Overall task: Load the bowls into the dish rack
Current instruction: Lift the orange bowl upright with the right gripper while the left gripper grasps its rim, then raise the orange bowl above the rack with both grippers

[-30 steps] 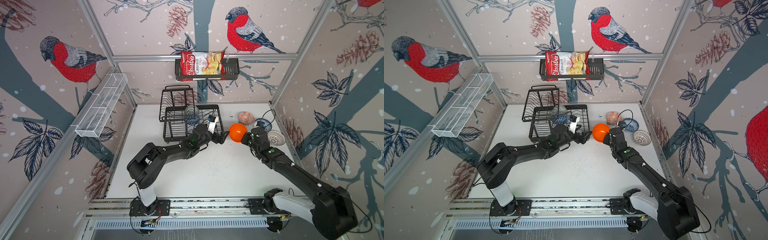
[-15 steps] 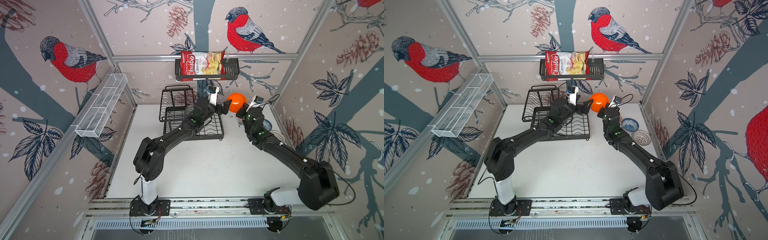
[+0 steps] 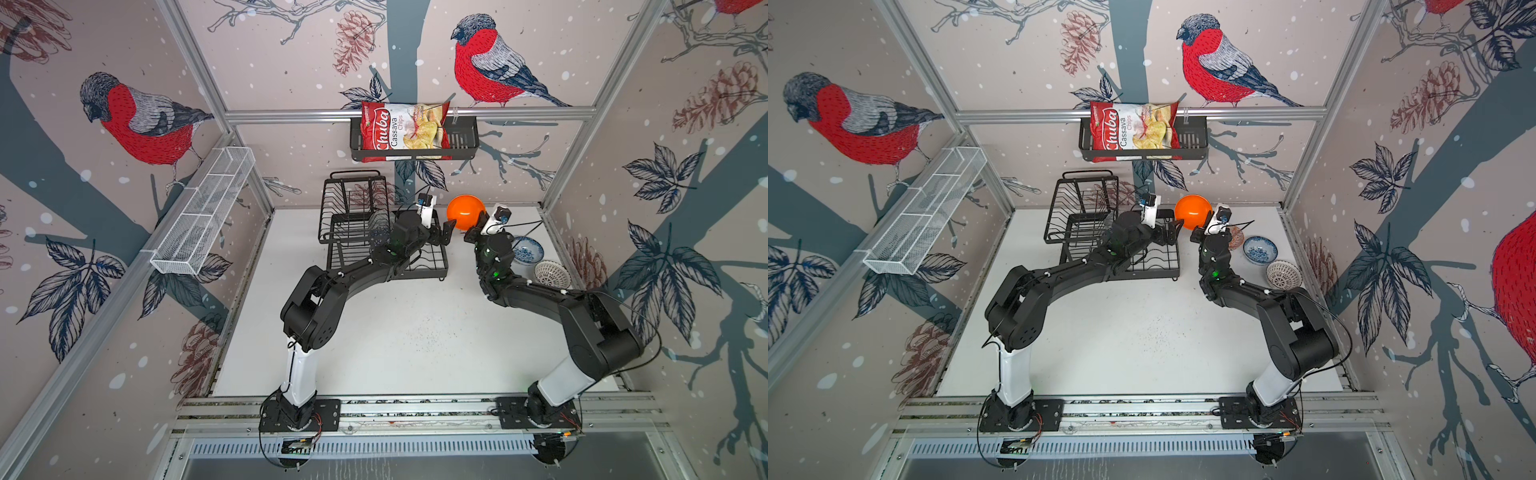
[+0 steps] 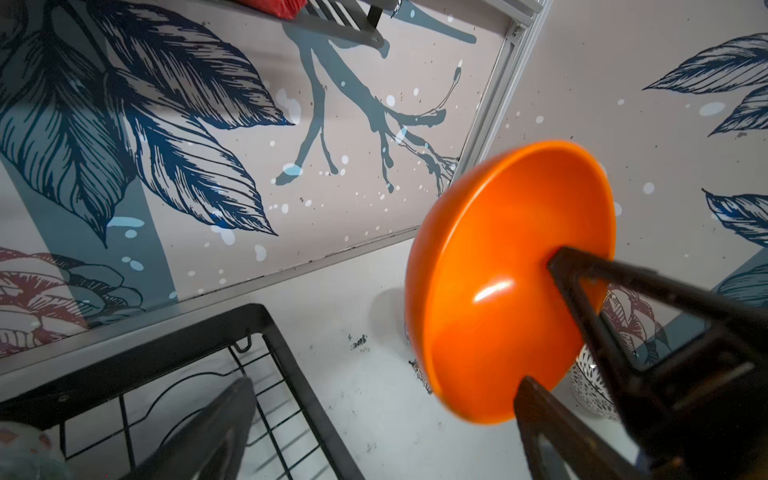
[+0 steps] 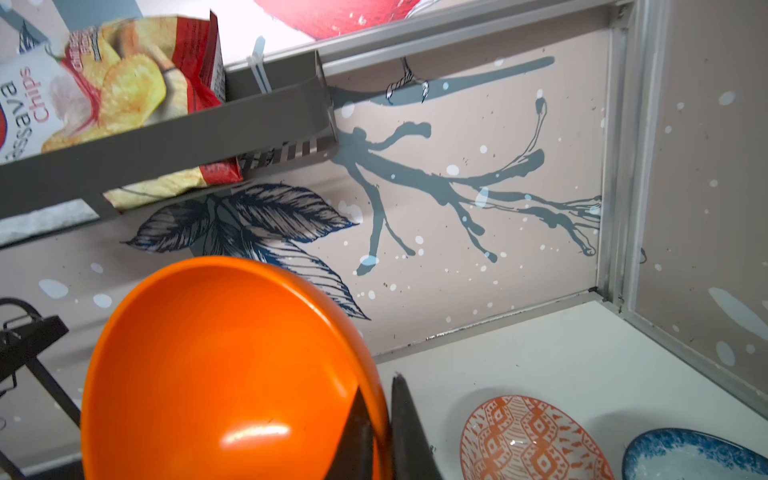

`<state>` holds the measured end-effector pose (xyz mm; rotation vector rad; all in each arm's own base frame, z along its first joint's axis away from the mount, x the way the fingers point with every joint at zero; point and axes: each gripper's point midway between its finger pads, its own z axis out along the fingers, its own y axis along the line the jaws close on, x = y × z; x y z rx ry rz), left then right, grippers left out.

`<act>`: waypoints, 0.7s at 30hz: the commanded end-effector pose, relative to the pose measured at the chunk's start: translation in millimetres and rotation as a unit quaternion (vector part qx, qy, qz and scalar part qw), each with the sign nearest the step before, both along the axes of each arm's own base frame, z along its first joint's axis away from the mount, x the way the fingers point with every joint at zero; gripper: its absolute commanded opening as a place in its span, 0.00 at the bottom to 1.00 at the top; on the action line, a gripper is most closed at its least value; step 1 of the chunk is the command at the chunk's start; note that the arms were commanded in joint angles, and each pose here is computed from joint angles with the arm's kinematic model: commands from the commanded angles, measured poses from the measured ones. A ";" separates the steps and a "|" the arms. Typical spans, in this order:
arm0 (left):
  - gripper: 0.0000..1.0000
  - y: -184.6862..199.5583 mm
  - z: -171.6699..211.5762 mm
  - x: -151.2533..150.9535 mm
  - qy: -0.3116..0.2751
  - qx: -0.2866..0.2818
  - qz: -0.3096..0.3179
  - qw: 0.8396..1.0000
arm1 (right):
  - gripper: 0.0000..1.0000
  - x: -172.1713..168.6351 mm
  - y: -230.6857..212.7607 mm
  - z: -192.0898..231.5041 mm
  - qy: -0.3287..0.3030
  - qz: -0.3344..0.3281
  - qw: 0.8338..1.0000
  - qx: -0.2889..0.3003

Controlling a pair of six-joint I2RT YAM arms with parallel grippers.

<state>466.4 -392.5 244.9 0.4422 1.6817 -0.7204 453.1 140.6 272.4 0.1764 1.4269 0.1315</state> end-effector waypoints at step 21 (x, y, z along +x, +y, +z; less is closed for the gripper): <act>0.46 -6.6 30.5 -9.2 -0.057 -0.048 -0.028 0.997 | 0.00 -29.6 23.8 12.2 -0.087 0.002 0.996 -0.030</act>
